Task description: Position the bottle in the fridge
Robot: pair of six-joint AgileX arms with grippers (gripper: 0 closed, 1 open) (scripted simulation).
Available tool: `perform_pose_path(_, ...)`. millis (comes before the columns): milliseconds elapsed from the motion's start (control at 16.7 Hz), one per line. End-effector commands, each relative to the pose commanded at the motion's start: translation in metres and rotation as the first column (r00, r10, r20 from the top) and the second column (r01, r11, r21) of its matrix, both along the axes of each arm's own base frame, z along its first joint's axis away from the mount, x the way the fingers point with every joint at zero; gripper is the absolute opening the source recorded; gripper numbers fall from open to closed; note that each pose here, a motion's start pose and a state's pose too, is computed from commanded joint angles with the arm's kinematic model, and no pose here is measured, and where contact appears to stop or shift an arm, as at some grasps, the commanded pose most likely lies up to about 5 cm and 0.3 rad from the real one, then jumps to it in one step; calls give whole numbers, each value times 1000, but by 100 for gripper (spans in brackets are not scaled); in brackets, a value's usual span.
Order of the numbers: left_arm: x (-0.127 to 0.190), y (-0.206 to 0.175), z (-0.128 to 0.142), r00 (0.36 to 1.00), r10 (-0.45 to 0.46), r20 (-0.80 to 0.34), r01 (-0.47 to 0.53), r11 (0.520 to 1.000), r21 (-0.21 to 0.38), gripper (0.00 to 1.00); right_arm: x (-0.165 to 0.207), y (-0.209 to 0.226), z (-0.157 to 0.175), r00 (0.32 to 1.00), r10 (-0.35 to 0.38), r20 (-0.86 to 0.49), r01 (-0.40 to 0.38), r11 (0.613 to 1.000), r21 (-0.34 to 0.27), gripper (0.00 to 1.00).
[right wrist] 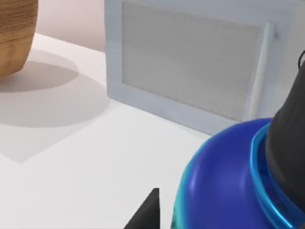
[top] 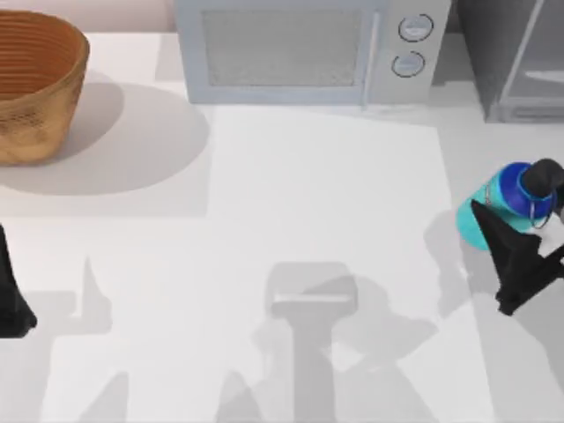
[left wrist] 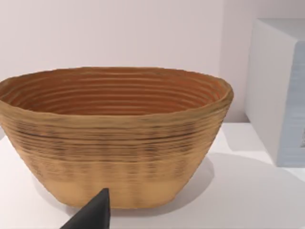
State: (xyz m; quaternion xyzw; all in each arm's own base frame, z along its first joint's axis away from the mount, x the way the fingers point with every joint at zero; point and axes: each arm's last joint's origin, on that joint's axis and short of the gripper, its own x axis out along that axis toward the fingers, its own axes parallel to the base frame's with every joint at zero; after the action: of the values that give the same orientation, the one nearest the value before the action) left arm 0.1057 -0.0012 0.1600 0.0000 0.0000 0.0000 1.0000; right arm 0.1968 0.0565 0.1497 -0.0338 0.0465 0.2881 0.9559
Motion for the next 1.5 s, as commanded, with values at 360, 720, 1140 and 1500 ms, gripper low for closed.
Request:
perform_pose_path(360,0,0,0,1000,0,0,0,1000,0,100,-44,-32,24,964,-261,55,259,965,33,1)
perform_pose_path(720,0,0,0,1000,0,0,0,1000,0,100,-81,-52,17,877,-474,77,469,880,75,1)
perform_pose_path(1140,0,0,0,1000,0,0,0,1000,0,100,-91,-58,10,830,-554,69,548,832,91,1)
perform_pose_path(1500,0,0,0,1000,0,0,0,1000,0,100,-90,-57,18,834,-546,81,538,837,101,1)
